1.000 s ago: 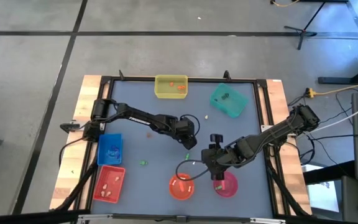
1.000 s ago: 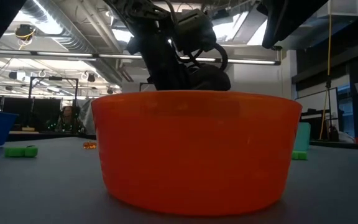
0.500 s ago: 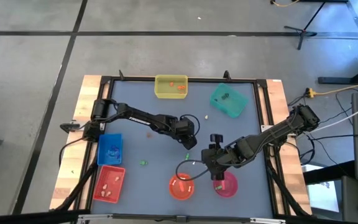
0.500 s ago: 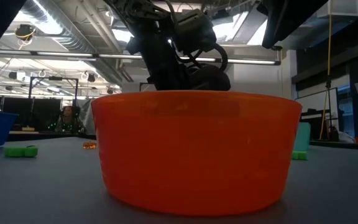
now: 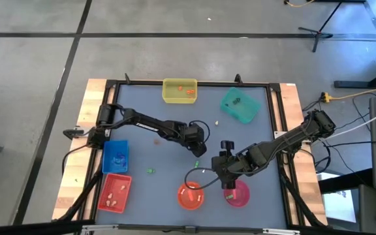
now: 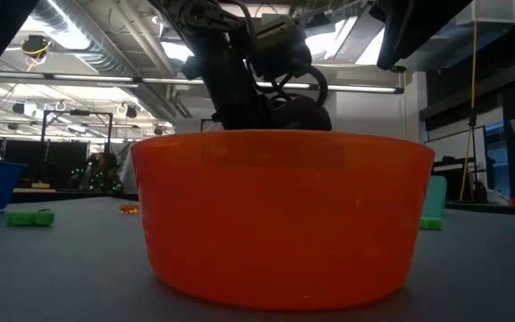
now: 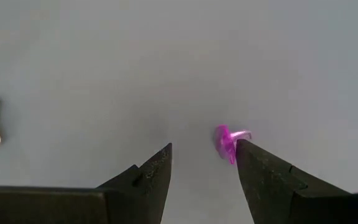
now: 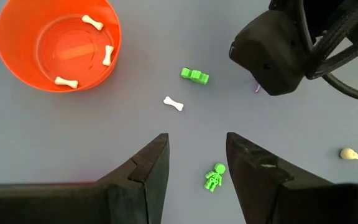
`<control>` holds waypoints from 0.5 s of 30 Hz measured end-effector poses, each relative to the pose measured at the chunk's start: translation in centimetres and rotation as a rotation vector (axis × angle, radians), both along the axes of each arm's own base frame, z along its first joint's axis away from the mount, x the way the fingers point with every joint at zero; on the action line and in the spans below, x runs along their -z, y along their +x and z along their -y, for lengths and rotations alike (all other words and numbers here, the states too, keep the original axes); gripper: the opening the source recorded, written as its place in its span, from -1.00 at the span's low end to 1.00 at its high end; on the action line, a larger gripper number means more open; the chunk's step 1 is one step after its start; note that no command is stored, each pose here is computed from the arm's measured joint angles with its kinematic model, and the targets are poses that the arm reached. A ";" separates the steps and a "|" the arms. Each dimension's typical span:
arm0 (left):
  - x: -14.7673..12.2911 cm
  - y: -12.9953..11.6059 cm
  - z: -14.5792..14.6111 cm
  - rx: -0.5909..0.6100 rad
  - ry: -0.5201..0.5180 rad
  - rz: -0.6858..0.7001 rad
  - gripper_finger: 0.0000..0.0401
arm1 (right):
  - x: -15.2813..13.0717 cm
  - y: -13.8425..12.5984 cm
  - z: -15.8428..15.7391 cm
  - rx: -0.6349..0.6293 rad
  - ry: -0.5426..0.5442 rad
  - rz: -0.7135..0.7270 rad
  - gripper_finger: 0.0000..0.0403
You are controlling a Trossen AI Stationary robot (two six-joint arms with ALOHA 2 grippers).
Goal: Sort Halloween decoration
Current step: Put the purple witch hat toy into the blue bin
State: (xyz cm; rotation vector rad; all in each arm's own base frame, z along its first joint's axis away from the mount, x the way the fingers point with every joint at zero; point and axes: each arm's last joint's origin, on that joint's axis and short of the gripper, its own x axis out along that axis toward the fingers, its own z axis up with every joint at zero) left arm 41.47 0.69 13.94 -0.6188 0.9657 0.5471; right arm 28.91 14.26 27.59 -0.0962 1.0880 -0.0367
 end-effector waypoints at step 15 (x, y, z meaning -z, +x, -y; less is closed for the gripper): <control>0.7 -0.1 -0.1 -0.007 0.013 -0.038 -0.19 | 0.0 0.0 0.0 0.000 0.000 -0.001 -0.21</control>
